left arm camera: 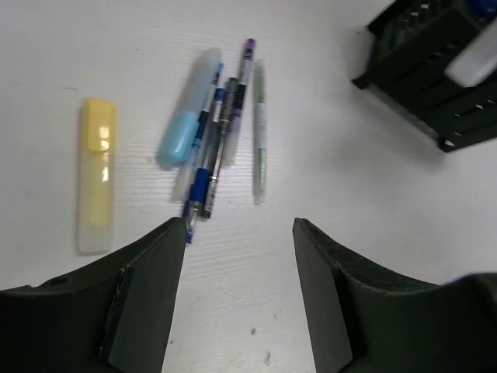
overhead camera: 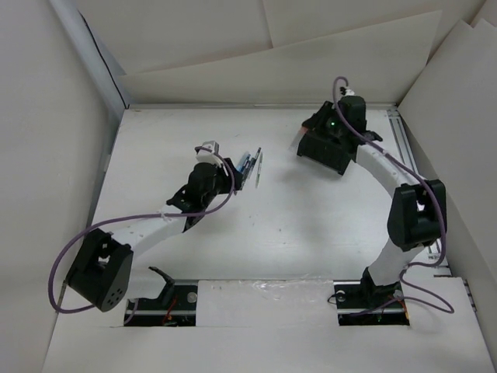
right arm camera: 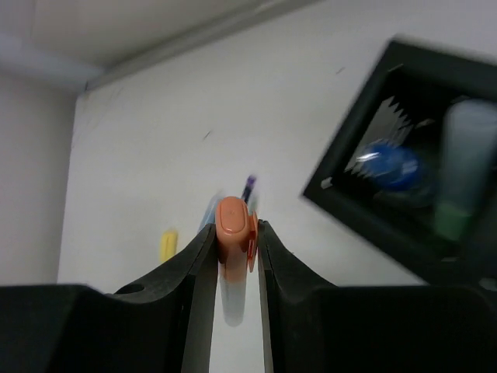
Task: Sort the stationery into containers
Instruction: Place the pen in the storage box.
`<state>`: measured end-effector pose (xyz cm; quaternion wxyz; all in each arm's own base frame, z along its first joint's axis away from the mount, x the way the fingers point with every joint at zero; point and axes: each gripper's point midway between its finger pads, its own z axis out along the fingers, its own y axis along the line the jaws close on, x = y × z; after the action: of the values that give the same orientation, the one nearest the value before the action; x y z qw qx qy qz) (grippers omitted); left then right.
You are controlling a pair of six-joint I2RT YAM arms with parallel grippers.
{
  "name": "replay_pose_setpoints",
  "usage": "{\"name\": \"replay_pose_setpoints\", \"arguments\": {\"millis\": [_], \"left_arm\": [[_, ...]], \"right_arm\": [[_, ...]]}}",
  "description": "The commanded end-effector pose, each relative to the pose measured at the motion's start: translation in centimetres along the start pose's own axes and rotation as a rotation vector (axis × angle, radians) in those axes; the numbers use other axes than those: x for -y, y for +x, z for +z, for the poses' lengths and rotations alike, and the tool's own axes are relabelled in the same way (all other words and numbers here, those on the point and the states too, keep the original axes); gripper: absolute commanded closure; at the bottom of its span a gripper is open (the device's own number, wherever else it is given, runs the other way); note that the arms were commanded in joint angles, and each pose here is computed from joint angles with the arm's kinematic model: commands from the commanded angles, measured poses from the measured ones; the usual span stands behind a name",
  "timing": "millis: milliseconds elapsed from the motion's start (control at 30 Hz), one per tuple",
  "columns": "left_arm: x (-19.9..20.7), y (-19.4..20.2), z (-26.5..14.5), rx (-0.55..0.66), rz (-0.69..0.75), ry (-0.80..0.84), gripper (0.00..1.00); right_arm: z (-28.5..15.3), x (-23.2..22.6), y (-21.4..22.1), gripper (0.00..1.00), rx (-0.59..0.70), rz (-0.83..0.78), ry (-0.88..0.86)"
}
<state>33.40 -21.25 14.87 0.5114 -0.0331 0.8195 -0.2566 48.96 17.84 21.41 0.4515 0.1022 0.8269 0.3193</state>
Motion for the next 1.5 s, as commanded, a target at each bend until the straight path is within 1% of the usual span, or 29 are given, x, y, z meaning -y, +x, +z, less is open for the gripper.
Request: {"name": "replay_pose_setpoints", "arguments": {"millis": [0, 100, 167, 300, 333, 367, 467, 633, 800, 867, 900, 1000, 1033, 1067, 1167, 1200, 1233, 1300, 1467], "left_arm": [[-3.6, -0.4, 1.5, -0.006, -0.022, -0.23, 0.46], [-5.8, 0.5, 2.3, -0.051, -0.028, -0.319, 0.48], [-7.8, 0.9, 2.7, -0.048, -0.033, -0.409, 0.48], [-8.8, 1.4, 3.3, -0.057, -0.018, -0.461, 0.48], [-8.7, 1.0, 3.5, -0.051, -0.015, -0.471, 0.48], [-9.1, 1.7, 3.7, -0.069, -0.009, -0.483, 0.48], [-9.7, 1.9, 4.1, -0.082, 0.004, -0.518, 0.48], [-9.9, 2.1, 4.4, -0.085, 0.009, -0.531, 0.48], [-10.7, 3.0, 4.3, -0.112, 0.023, -0.56, 0.48], [-10.9, 2.9, 4.3, -0.106, 0.026, -0.569, 0.46], [-10.9, 2.9, 4.3, -0.106, 0.026, -0.569, 0.45], [-10.8, 3.2, 4.5, -0.118, 0.034, -0.558, 0.45], [-10.9, 3.8, 4.6, -0.139, 0.043, -0.553, 0.45], [-11.2, 4.4, 4.8, -0.154, 0.048, -0.562, 0.45], [-11.4, 4.8, 5.4, -0.166, 0.053, -0.569, 0.46], [-11.7, 4.7, 5.4, -0.169, 0.043, -0.569, 0.47], [-11.7, 5.3, 5.6, -0.19, 0.043, -0.563, 0.47], [-12.6, 5.0, 5.8, -0.19, 0.019, -0.568, 0.47], [-12.1, 4.9, 6.3, -0.189, 0.011, -0.544, 0.49]], "right_arm": [[-3.8, 0.9, -9.5, 0.99, 0.322, 0.001, 0.128], [-5.2, 4.2, -12.4, 0.99, 0.446, 0.016, 0.28], [-5.5, 5.8, -13.5, 0.99, 0.492, 0.006, 0.357], [-4.9, 7.3, -14.5, 0.99, 0.526, -0.015, 0.434], [-4.6, 7.5, -14.8, 0.99, 0.53, -0.029, 0.445], [-4.5, 7.7, -15.0, 0.99, 0.531, -0.043, 0.456], [-4.9, 8.0, -16.0, 0.99, 0.564, -0.061, 0.494], [-4.6, 8.6, -15.6, 0.99, 0.564, -0.082, 0.525], [-2.5, 7.9, -12.8, 0.99, 0.516, -0.112, 0.532], [-2.5, 7.5, -12.5, 0.99, 0.524, -0.126, 0.552], [-1.9, 7.4, -11.5, 0.99, 0.505, -0.134, 0.555], [-1.6, 7.0, -10.6, 0.99, 0.496, -0.142, 0.561], [-1.6, 7.0, -10.5, 0.96, 0.496, -0.142, 0.561], [-1.5, 7.4, -10.1, 0.89, 0.486, -0.144, 0.567], [-1.7, 7.1, -9.6, 0.75, 0.482, -0.148, 0.569], [-2.1, 6.8, -9.9, 0.68, 0.491, -0.146, 0.563], [-1.8, 6.6, -9.3, 0.65, 0.478, -0.152, 0.559], [-2.5, 6.3, -9.5, 0.61, 0.489, -0.15, 0.553], [-3.1, 5.4, -9.6, 0.62, 0.498, -0.142, 0.535]]}}
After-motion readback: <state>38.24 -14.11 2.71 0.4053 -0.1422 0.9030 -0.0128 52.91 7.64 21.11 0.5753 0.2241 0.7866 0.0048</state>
